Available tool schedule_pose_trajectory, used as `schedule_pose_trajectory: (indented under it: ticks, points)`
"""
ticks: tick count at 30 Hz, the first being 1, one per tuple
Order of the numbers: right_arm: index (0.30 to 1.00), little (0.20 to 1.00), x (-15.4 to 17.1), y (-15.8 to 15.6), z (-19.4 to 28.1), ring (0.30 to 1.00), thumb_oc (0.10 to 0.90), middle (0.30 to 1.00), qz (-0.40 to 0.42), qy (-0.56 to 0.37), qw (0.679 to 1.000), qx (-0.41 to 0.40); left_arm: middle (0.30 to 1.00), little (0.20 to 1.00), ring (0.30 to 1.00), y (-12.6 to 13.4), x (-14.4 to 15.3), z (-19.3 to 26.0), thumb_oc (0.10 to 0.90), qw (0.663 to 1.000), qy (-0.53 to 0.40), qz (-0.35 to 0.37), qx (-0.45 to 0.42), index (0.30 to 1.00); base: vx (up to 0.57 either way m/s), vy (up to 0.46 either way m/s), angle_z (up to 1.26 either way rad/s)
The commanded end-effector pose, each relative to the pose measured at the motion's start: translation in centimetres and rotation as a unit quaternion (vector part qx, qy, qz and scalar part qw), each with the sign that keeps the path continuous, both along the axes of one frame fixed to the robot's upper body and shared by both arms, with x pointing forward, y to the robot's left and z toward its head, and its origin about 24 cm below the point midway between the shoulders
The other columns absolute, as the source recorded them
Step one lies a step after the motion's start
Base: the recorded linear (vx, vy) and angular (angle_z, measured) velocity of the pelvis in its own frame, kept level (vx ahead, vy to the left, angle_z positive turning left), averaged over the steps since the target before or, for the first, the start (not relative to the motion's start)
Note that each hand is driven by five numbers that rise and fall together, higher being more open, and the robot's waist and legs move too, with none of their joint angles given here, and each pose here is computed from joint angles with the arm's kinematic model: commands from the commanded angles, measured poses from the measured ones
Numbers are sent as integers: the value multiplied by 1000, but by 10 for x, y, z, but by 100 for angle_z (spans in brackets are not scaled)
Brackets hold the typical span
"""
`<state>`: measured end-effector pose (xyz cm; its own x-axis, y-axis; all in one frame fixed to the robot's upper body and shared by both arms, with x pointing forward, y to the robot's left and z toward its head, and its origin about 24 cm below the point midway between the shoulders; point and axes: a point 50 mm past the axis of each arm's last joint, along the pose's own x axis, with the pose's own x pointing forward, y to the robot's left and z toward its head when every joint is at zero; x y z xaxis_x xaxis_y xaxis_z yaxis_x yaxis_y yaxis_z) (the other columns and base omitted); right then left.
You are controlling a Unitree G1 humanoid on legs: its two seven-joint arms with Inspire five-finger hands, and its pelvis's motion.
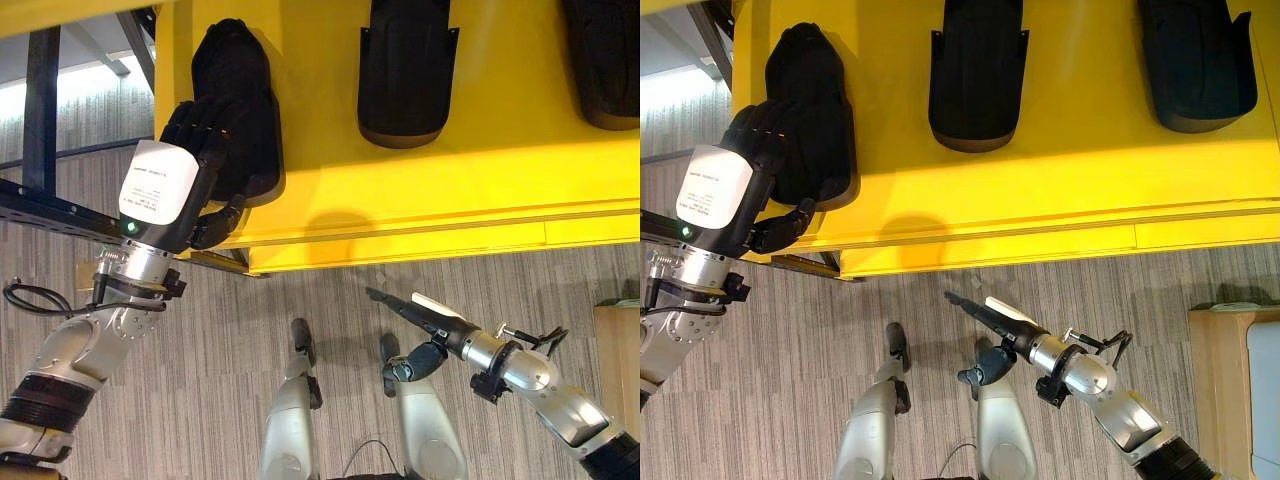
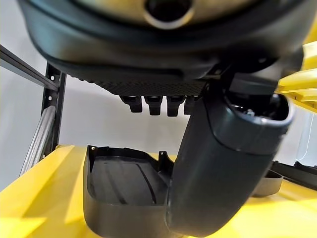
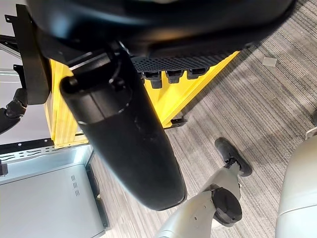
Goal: Move parts from the plastic box to the shelf.
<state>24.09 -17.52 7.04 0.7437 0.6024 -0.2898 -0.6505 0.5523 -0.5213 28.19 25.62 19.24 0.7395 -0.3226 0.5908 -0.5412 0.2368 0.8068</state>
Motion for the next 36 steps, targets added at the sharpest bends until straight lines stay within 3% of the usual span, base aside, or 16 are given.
schedule_pose_trajectory:
  ticks: [1, 36]
  points:
    - [1000, 1000, 3, 18, 32, 1000, 900, 1000, 54, -59, 996, 51, 1000, 1000, 1000, 2, 4, 33, 900, 998, -66, 1, -25, 1000, 0, 0, 0]
    - [1000, 1000, 5, 16, 36, 1000, 900, 1000, 56, -53, 996, 45, 1000, 1000, 1000, 19, 15, 43, 900, 993, -90, 69, -16, 1000, 1, 2, -1]
